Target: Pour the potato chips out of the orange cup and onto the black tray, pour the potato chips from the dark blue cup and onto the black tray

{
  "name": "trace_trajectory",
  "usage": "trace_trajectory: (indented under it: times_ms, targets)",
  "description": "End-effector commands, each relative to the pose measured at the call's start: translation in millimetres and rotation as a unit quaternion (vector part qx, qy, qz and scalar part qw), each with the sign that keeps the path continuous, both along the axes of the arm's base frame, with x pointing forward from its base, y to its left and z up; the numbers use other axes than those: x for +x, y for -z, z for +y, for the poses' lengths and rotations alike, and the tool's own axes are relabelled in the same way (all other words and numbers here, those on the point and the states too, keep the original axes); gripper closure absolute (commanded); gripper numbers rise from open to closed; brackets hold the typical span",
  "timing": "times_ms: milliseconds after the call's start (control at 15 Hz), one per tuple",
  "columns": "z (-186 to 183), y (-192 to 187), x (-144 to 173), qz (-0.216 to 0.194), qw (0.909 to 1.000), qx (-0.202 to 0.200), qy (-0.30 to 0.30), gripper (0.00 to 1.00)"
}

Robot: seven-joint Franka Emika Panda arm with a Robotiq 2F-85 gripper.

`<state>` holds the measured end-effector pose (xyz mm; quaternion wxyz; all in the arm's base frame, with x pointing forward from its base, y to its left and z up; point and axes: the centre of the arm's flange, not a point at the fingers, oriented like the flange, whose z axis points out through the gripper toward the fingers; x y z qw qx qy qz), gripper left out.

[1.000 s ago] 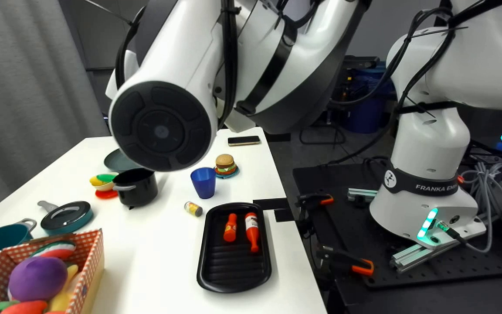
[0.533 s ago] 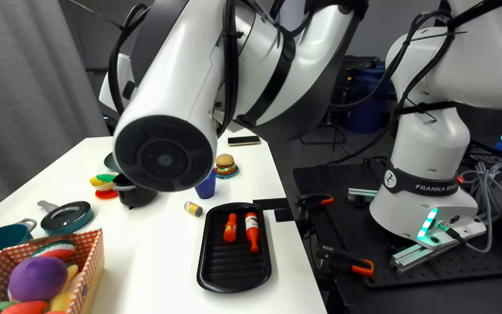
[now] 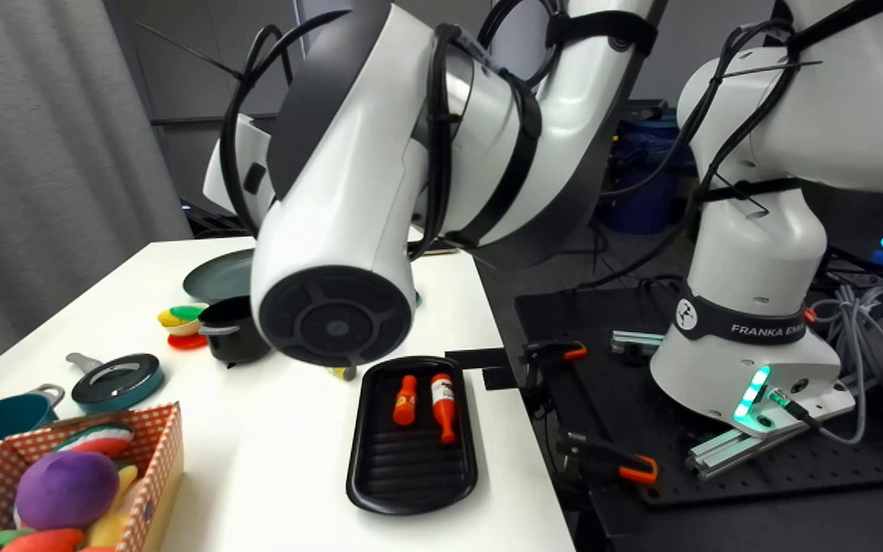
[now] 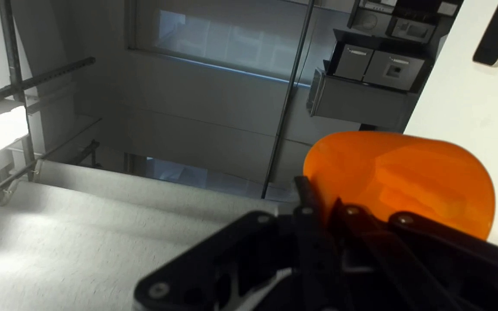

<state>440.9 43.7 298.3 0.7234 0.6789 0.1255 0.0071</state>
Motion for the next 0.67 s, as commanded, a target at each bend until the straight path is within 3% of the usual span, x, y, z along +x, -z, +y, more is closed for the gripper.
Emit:
trace_trajectory:
  times_ms: [0, 333, 600]
  targets:
    - [-4.5, 5.3, -12.0, -0.011, 0.9989, -0.044, -0.009, 0.98]
    - [-10.8, 4.1, -13.8, -0.009, 0.9961, -0.083, -0.029, 0.98]
    - [9.4, 11.5, -15.4, -0.01, 0.9943, -0.098, -0.041, 0.98]
